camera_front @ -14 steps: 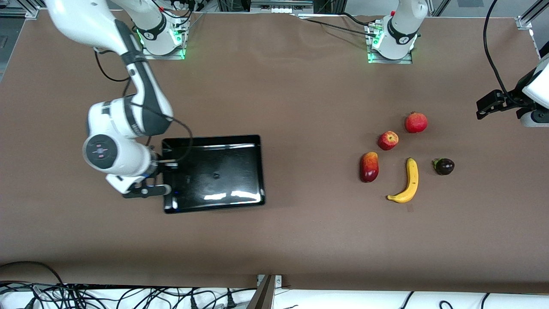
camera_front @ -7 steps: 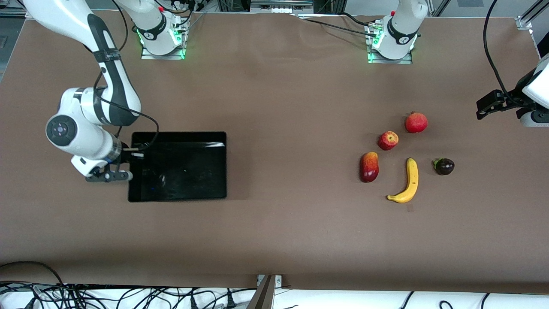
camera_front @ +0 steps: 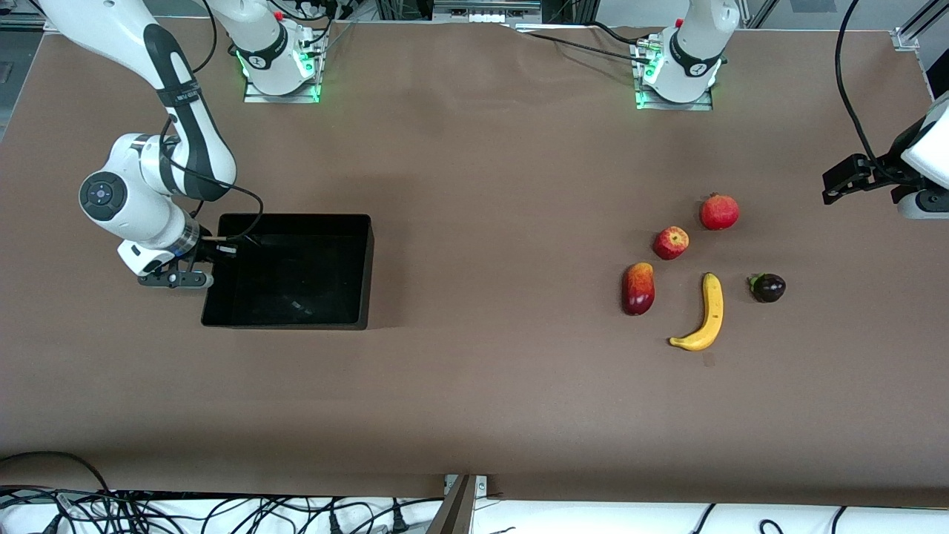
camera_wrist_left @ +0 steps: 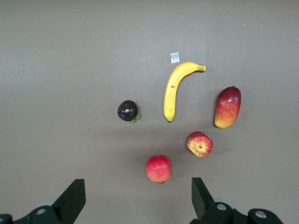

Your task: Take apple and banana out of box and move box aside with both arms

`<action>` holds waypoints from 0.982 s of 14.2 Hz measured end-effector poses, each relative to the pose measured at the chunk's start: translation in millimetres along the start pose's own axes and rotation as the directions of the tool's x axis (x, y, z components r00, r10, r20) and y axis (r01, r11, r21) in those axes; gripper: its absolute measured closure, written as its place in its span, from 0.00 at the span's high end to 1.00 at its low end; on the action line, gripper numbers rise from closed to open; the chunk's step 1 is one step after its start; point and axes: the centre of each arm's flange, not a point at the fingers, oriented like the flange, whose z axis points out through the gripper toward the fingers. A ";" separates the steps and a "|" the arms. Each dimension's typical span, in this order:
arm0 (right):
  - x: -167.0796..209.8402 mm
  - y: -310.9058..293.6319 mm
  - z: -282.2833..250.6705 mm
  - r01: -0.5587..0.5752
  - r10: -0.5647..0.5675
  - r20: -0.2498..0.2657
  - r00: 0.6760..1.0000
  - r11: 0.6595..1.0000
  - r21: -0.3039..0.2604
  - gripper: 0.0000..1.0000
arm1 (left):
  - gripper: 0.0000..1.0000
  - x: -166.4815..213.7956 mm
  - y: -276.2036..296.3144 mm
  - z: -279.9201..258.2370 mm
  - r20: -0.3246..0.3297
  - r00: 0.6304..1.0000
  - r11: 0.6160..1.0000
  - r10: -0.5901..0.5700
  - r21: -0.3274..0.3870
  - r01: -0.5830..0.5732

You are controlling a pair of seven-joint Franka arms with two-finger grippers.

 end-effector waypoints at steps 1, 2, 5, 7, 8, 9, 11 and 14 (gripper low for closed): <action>0.0 0.4 0.1 -0.002 0.002 -0.001 1.000 1.000 0.001 0.04 | 1.00 0.0 0.0 0.0 0.000 1.000 1.000 0.000 0.000 0.000; -0.2 0.6 0.5 -0.001 0.001 -0.002 1.000 1.000 0.000 0.04 | 1.00 0.0 0.5 0.0 0.000 1.000 1.000 0.001 0.000 -0.001; -0.2 3.7 4.3 0.021 -0.021 -0.002 1.000 1.000 -0.002 0.30 | 1.00 0.3 6.5 -1.0 -0.002 1.000 1.000 0.012 0.000 -0.012; 9.4 2.0 -9.3 0.032 -0.032 -0.024 0.999 0.999 -0.001 0.50 | 1.00 0.4 8.8 -1.6 -0.003 1.000 1.000 0.016 0.000 -0.016; 18.0 -0.7 -24.1 0.038 -0.038 -0.020 0.999 0.999 0.004 0.59 | 1.00 0.4 9.0 -1.6 -0.003 1.000 1.000 0.016 0.000 -0.016; 28.7 -4.4 -44.9 0.045 -0.045 -0.008 0.999 0.999 0.011 0.70 | 1.00 0.4 9.0 -1.7 -0.003 1.000 1.000 0.016 0.000 -0.016; 51.1 -14.6 -101.5 0.064 -0.065 0.011 0.998 0.998 0.026 0.89 | 1.00 0.4 8.9 -2.0 -0.003 1.000 1.000 0.016 0.000 -0.016; 61.2 -33.9 -196.1 0.097 -0.099 0.031 0.995 0.994 0.050 1.00 | 1.00 -0.2 8.9 -1.9 0.002 1.000 1.000 0.016 0.000 -0.016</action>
